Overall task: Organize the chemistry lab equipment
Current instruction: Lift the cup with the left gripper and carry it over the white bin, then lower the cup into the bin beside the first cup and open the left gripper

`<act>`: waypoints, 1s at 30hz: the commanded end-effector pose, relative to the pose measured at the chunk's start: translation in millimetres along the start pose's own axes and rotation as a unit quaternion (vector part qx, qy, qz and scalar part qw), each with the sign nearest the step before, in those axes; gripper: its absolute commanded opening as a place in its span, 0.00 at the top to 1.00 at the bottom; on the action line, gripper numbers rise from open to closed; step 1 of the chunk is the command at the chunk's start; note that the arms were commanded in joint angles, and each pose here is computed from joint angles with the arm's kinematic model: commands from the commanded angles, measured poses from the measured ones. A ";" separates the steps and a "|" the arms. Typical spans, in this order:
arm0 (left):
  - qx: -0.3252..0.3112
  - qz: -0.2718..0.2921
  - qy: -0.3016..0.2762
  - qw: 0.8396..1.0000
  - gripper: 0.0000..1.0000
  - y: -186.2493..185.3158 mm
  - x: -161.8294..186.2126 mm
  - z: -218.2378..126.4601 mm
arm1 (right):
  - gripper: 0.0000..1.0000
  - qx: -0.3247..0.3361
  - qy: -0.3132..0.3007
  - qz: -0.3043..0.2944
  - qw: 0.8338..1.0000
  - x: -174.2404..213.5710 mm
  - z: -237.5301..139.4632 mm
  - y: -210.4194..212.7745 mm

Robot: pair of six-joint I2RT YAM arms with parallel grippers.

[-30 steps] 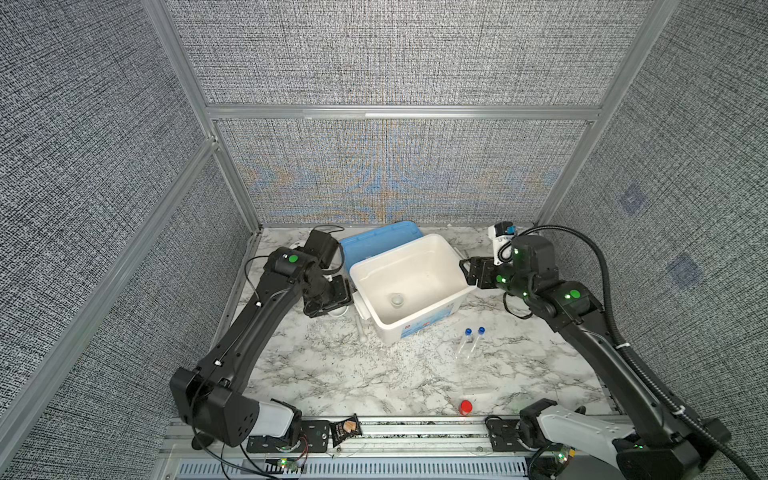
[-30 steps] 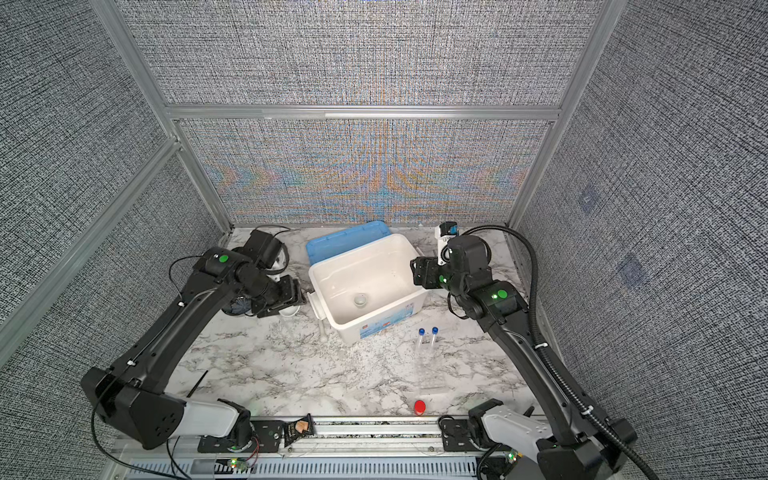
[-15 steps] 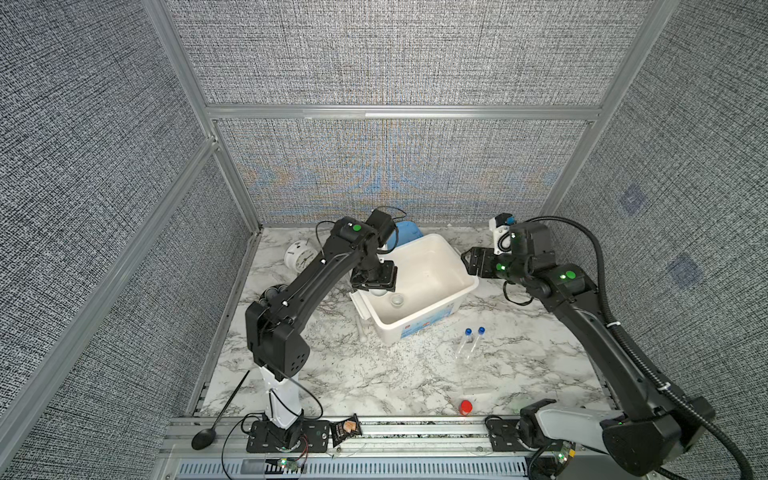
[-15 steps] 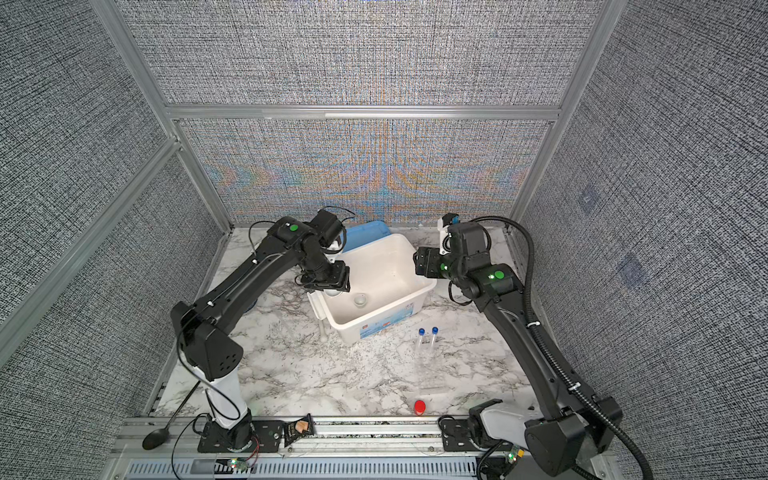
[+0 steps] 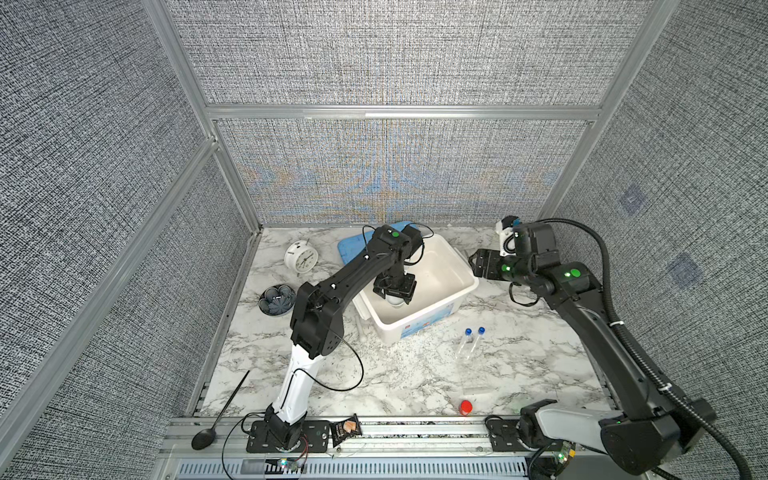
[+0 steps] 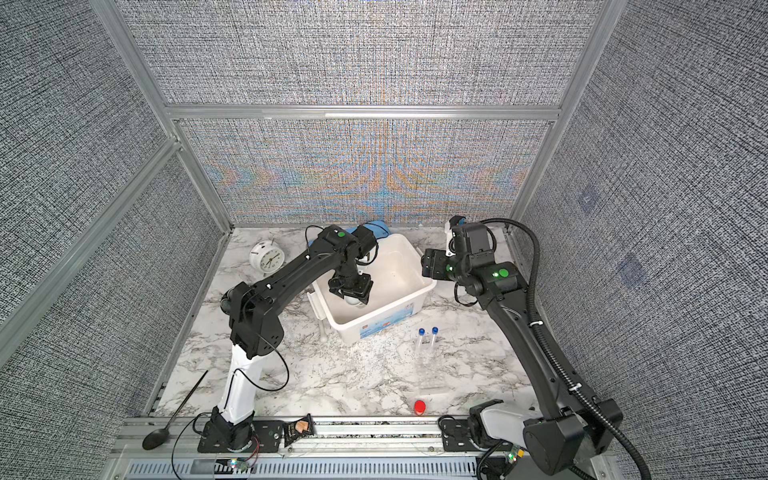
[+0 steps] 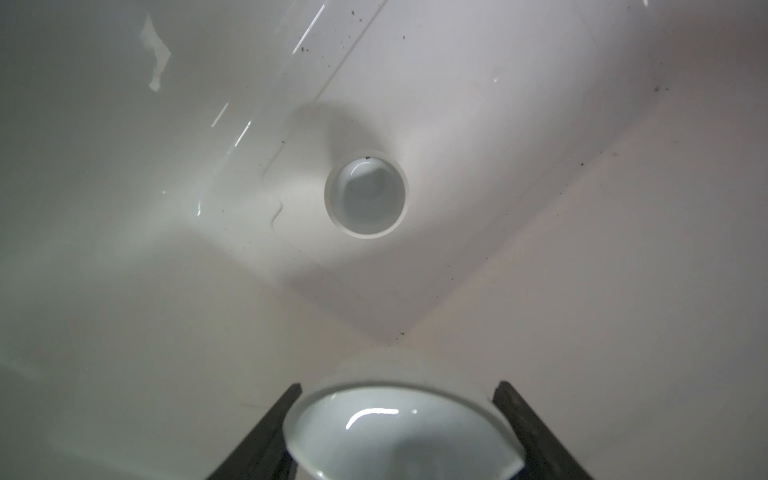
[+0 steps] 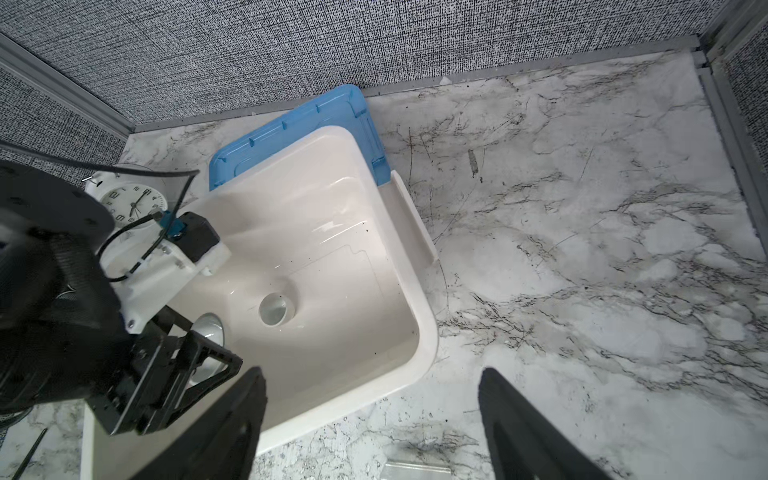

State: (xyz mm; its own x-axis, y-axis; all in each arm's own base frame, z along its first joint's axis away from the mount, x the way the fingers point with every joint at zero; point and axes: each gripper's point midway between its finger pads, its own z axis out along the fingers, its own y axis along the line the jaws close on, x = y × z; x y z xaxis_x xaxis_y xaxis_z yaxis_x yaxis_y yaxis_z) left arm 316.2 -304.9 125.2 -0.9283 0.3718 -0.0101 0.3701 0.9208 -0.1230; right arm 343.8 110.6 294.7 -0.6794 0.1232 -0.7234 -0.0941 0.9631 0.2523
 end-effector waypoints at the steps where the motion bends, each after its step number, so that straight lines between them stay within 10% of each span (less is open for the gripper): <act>1: 0.001 0.001 0.014 1.000 0.47 -2.3 0.8 8.3 | 0.17 -0.008 -0.009 0.013 1.000 -5.2 -3.8 3.4; 30: 0.005 0.110 0.052 0.993 0.46 -17.3 -18.7 82.2 | 0.18 0.005 -0.080 -0.003 0.997 -7.9 -24.9 -4.1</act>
State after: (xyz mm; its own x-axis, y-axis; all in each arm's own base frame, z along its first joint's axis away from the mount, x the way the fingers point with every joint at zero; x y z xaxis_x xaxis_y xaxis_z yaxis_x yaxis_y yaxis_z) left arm 320.4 -332.2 45.6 -0.8419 0.5336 0.0799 0.5226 0.8433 -0.1253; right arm 332.3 99.3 307.4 -0.5747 0.1514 -0.8042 -0.0833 0.9668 0.2416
